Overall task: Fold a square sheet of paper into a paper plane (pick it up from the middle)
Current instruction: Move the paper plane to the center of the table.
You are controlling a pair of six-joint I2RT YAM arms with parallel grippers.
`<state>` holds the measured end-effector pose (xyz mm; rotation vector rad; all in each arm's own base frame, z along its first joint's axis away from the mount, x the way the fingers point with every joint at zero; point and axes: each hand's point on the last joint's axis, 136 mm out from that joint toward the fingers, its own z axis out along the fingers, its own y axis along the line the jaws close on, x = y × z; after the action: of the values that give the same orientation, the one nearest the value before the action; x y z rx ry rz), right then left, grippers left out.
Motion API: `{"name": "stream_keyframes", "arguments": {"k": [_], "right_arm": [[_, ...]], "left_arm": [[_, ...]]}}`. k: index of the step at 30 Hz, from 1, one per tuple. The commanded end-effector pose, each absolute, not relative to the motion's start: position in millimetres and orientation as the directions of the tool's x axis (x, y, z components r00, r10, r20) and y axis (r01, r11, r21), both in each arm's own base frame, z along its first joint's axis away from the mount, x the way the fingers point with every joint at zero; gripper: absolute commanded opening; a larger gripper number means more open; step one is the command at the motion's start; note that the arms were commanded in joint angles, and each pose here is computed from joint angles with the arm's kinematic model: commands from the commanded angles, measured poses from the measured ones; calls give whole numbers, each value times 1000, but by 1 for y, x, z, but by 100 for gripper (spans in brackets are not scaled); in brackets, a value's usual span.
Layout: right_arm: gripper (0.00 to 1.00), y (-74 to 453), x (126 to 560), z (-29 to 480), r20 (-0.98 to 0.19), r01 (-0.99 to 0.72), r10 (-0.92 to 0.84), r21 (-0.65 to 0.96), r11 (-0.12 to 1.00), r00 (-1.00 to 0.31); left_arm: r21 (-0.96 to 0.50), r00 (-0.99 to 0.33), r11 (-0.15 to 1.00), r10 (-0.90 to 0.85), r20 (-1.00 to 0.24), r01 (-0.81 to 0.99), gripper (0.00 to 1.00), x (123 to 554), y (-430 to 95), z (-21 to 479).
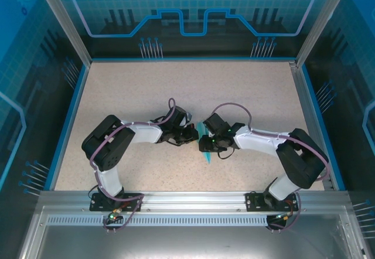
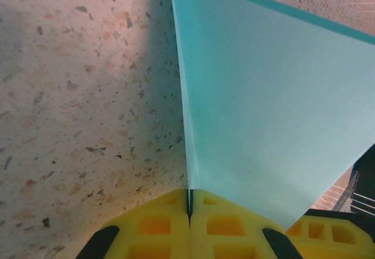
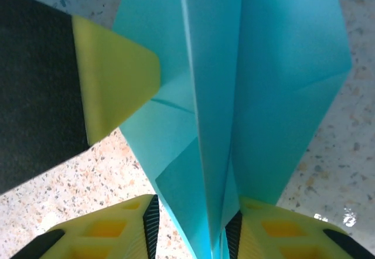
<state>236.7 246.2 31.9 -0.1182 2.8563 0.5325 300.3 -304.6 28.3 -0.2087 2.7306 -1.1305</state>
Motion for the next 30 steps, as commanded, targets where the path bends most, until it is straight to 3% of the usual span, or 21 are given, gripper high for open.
{"name": "stream_keyframes", "arguments": {"k": [1, 10, 23, 30], "right_arm": [[34, 246, 238, 28, -246, -142, -70, 286, 948, -967], [25, 243, 242, 24, -240, -132, -79, 212, 968, -968], [28, 237, 251, 21, -247, -112, -96, 52, 992, -964], [37, 242, 253, 27, -261, -119, -100, 57, 991, -960]], "left_arm": [[-721, -975, 688, -208, -83, -86, 1, 298, -303, 32], [-686, -951, 716, -285, -118, -129, 34, 305, -275, 55], [-426, -884, 858, -408, -229, -286, 57, 296, -190, 66], [-414, -885, 863, -406, -225, -291, 60, 293, -186, 64]]}}
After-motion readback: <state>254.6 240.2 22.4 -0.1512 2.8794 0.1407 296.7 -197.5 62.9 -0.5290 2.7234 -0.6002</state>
